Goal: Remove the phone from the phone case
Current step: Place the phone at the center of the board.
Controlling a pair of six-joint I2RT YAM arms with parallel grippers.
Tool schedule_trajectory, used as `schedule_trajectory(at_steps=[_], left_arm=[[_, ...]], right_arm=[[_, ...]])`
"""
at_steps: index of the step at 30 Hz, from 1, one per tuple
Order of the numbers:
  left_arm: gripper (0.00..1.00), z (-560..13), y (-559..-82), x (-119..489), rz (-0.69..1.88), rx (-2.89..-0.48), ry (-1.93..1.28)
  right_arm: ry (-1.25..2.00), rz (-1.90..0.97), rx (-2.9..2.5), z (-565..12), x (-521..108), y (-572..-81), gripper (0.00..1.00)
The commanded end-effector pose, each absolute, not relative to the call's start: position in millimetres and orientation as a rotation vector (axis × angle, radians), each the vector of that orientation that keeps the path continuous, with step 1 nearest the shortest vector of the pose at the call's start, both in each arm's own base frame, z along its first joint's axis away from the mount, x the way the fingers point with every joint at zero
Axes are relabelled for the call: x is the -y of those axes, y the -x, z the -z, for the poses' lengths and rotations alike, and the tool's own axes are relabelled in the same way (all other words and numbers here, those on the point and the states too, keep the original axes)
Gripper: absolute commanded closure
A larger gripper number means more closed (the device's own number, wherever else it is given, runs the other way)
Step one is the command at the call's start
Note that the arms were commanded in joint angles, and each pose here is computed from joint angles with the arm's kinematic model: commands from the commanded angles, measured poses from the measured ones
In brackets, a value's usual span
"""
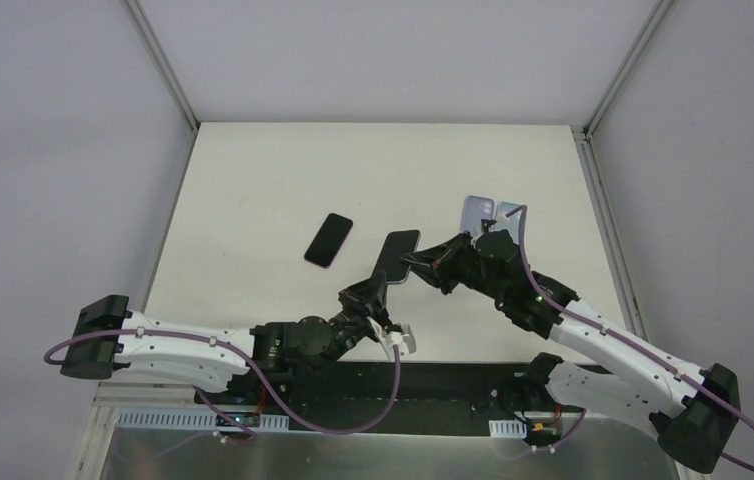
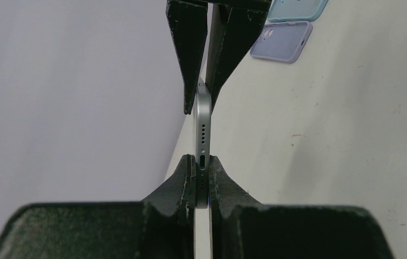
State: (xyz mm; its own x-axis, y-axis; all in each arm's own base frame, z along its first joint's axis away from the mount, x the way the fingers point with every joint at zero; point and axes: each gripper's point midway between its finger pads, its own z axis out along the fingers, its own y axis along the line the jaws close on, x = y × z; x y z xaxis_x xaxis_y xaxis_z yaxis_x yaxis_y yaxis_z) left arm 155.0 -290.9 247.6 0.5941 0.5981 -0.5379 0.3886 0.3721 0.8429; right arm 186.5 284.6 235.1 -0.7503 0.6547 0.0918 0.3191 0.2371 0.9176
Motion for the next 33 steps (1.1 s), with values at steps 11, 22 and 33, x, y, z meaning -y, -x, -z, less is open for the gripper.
schedule_trajectory(at_steps=[11, 22, 33], left_arm=[[0.45, -291, -152, 290, -0.006, -1.004, -1.035], [0.03, -293, -162, 260, -0.019, -1.116, -0.914], [0.01, -281, -166, 291, 0.699, -1.410, -0.736]], right_arm=[[-0.711, -1.588, -2.121, -271, -286, -183, 1.00], [-0.626, -1.302, -2.011, -263, -224, -181, 1.00], [-0.114, -1.163, -1.805, -250, -176, -143, 1.00]])
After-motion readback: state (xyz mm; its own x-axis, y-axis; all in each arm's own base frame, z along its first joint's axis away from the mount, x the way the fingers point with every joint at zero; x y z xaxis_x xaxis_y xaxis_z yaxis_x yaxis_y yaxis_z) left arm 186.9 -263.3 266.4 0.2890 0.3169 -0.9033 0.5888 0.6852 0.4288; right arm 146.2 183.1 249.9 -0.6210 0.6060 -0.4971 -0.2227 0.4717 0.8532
